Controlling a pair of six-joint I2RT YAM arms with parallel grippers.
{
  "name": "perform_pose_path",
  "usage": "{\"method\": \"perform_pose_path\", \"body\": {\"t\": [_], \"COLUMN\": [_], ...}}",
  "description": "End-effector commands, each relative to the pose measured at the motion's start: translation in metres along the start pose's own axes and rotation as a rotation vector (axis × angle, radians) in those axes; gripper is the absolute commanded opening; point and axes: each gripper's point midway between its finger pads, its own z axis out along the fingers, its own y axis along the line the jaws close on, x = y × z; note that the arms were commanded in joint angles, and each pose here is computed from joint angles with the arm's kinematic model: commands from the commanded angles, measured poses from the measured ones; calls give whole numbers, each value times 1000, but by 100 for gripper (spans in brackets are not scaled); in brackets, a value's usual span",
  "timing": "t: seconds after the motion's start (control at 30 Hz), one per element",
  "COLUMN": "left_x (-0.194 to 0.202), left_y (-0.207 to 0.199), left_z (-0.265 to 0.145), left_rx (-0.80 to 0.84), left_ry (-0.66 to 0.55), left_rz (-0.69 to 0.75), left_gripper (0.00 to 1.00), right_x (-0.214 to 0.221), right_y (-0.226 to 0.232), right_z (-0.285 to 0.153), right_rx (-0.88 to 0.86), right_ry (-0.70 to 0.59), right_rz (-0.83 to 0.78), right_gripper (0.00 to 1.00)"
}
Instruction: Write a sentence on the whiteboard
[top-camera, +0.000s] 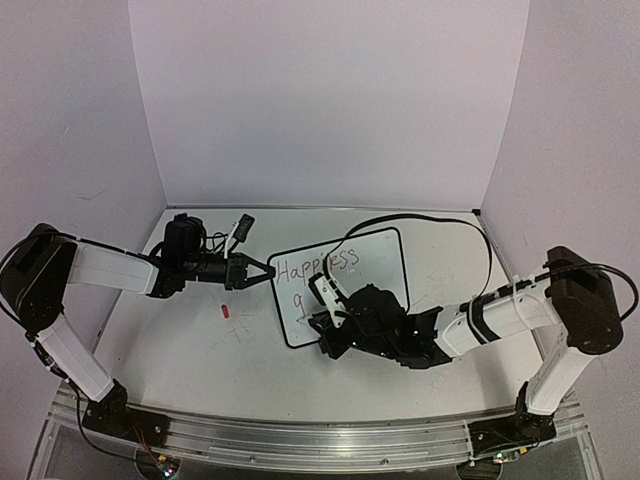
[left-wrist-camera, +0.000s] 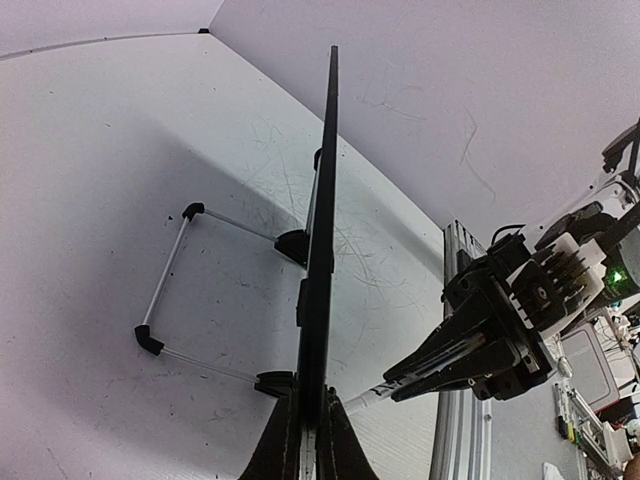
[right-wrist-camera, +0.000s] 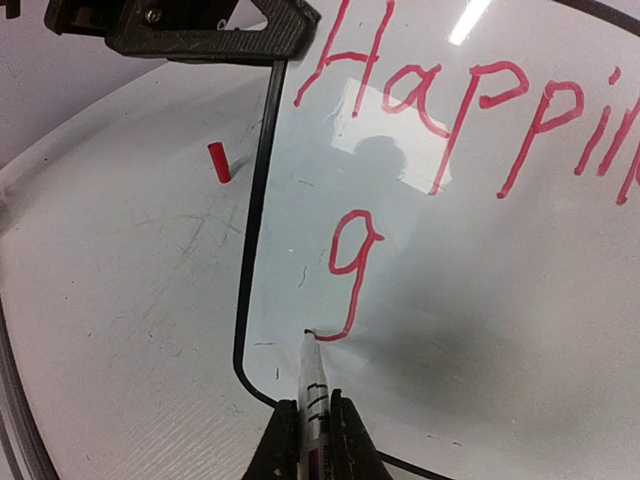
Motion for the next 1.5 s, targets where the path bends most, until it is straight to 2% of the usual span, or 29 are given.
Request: {"method": "perform_pose_path", "body": {"t": [0.0,0.1,0.2,0.33,0.5,0.73,1.27,1.47], "left_x": [0,0,0,-1,-1,-2,0,-1], "left_y": [-5,-4,-5,-4,-4,-4,-2,-3], "left_z": [3,3,2,3,3,3,4,4], "left_rx": [20,20,21,19,21,13,14,20], "left_ry": [18,19,17,17,18,16,23,22], "left_rz": [14,13,15,19,18,21,13,15], "left_gripper": [0,0,0,0,0,0,0,0], "right_x": [-26,-41,-54,-51,-53,-58,-56,-59], "right_y": [-2,-2,3,10,1,-15,-24,-17], "right_z": [4,-7,-39,-70,-47,-41,-30,-27], "right_rx": [28,21,-50,-142,-107,-3,63,24], "right_ry": [-67,-102,-151,-213,-203,-197,-171,-172], "right_rz": [24,31,21,-77,-127,-119,-94,-99], "right_gripper": [0,0,0,0,0,0,0,0]}}
